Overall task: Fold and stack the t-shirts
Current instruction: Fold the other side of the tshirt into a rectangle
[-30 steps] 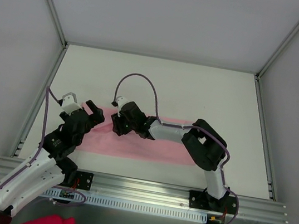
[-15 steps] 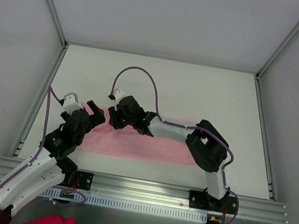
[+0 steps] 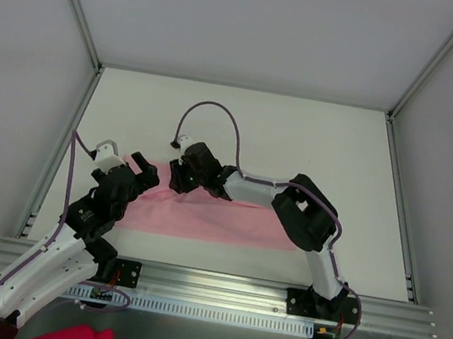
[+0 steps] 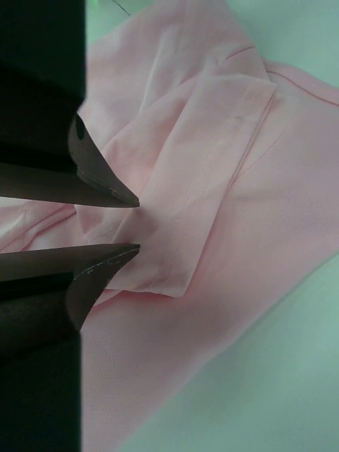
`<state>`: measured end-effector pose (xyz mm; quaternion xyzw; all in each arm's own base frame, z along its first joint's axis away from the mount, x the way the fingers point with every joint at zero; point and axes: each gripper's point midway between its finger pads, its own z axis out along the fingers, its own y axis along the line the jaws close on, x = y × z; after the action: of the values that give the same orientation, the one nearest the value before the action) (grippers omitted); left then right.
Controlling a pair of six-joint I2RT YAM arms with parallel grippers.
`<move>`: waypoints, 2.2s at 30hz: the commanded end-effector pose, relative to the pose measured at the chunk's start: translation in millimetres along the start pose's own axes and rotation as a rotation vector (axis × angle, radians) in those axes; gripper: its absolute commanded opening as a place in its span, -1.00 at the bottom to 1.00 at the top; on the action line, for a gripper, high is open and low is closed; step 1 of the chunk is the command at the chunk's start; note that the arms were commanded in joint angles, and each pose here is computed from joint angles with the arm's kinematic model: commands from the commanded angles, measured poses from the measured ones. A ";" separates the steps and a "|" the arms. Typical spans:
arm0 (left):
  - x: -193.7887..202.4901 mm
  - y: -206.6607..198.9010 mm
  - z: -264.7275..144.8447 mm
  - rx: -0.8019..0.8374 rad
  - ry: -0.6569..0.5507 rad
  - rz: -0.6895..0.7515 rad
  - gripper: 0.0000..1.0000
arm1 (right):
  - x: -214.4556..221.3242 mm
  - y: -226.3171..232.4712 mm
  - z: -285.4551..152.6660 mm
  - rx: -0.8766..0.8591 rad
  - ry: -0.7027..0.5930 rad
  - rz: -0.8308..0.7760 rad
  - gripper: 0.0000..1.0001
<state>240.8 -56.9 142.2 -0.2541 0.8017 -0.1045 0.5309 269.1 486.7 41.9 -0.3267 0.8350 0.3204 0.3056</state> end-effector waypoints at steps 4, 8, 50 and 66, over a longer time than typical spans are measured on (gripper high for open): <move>-9.1 -2.6 -0.3 -0.008 -0.029 0.022 0.86 | -16.3 3.0 -5.3 -0.034 -0.035 0.016 -0.39; -7.4 -4.0 1.7 -0.011 -0.019 0.028 0.86 | -6.6 1.1 -15.1 -0.027 -0.007 0.004 -0.39; 108.7 1.4 28.0 0.031 0.331 0.023 0.70 | -17.4 -87.1 -275.6 0.539 -0.465 -0.055 0.21; 86.8 6.0 28.8 -0.090 0.227 0.096 0.74 | -15.7 -92.3 -249.5 0.552 -0.399 -0.073 0.20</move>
<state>226.5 -100.6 36.8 -0.2064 0.8893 -0.0897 0.3982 259.4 244.9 149.4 -0.2127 0.8167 0.1163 0.5237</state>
